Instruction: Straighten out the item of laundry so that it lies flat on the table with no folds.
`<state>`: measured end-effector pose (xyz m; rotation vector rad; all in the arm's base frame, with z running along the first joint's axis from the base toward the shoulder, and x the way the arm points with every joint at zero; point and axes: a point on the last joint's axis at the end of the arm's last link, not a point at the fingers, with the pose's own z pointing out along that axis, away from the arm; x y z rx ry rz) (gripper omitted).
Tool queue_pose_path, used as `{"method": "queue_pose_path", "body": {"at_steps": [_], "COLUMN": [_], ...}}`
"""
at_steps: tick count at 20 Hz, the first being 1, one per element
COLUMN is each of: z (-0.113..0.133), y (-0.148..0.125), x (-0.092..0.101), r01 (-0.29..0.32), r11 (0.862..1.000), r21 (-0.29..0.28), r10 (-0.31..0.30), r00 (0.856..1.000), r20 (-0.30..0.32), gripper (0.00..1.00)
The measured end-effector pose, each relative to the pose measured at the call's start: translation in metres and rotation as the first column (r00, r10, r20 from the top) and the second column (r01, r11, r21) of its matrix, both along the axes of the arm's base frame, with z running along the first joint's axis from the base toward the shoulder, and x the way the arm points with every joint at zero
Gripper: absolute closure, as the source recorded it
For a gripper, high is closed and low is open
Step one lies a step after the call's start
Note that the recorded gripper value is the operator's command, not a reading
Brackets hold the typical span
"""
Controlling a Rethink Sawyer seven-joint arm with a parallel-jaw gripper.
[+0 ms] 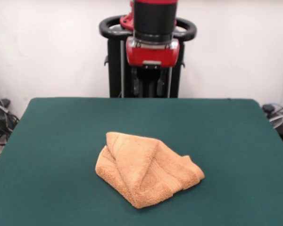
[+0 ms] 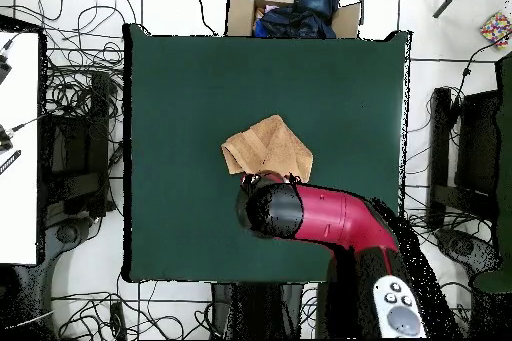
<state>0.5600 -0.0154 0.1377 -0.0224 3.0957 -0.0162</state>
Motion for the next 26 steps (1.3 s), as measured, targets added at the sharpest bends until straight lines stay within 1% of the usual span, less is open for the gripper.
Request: {"method": "queue_pose_path", "body": {"at_steps": [5, 8, 10, 12, 16, 20, 22, 23, 24, 25, 26], "z": [-0.011, -0.013, -0.014, -0.017, -0.022, -0.029, -0.033, -0.035, -0.036, -0.036, -0.037], "y": [0.004, 0.011, 0.017, 0.023, 0.034, 0.040, 0.042, 0.044, 0.046, 0.048, 0.050], "x": [0.017, 0.026, 0.033, 0.040, 0.052, 0.063, 0.068, 0.070, 0.073, 0.075, 0.079], "r01": [-0.010, -0.024, -0.044, -0.067, -0.124, -0.189, -0.231, -0.252, -0.284, -0.301, -0.329], "r11": [0.999, 0.998, 0.997, 0.996, 0.991, 0.982, 0.973, 0.966, 0.956, 0.950, 0.938], "r21": [0.036, 0.051, 0.055, 0.055, 0.042, 0.007, -0.030, -0.049, -0.075, -0.087, -0.107], "r10": [0.009, 0.021, 0.039, 0.060, 0.113, 0.178, 0.228, 0.254, 0.292, 0.312, 0.345], "r00": [1.000, 0.998, 0.996, 0.990, 0.971, 0.940, 0.918, 0.907, 0.893, 0.885, 0.869], "r20": [0.021, 0.051, 0.085, 0.125, 0.211, 0.292, 0.324, 0.335, 0.344, 0.347, 0.353], "gripper": [0.00, 0.00, 0.00, 0.00, 0.00, 0.00, 0.00, 0.00, 0.00, 0.00, 0.00]}}
